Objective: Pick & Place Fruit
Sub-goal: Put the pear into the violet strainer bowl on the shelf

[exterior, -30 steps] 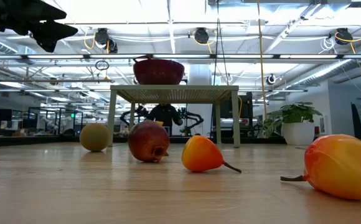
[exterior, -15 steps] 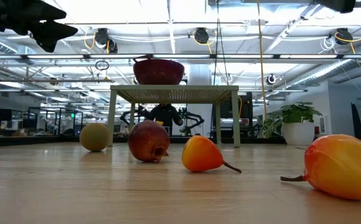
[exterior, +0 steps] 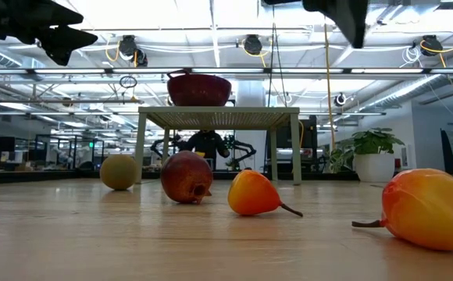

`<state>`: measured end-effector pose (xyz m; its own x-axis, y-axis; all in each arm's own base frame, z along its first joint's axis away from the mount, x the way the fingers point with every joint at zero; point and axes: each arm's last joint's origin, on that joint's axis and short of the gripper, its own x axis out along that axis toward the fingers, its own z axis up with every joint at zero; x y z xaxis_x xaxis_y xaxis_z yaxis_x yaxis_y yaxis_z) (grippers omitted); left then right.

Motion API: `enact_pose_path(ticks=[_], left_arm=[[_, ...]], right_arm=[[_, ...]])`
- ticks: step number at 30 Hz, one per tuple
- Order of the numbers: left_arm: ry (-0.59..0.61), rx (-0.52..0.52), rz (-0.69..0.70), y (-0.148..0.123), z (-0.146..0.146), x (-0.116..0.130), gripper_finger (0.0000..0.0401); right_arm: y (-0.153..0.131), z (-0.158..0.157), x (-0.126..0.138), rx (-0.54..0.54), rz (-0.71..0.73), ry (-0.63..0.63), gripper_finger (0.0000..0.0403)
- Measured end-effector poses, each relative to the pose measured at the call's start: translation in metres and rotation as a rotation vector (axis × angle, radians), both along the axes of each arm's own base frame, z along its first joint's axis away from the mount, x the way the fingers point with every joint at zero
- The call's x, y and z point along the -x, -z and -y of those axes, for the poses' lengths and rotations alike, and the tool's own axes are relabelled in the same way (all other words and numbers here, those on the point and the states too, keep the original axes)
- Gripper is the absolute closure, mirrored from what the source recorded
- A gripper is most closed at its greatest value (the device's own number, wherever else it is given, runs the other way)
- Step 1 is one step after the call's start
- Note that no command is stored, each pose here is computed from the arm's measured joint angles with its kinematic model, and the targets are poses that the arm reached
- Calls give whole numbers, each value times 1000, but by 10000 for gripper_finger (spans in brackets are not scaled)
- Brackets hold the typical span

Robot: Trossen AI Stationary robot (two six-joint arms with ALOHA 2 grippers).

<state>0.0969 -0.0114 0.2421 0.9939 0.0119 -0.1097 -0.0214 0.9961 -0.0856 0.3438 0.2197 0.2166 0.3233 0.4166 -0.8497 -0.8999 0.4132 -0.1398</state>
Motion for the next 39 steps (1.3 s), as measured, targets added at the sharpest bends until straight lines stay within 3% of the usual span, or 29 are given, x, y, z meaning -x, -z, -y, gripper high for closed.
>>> enact_pose_path(ticks=[11, 39], left_arm=[[0, 1, 0, 0, 0, 0, 174], [0, 2, 0, 0, 0, 0, 174]], right_arm=[[37, 12, 6, 111, 65, -58, 163], [74, 19, 19, 98, 132, -142, 179]])
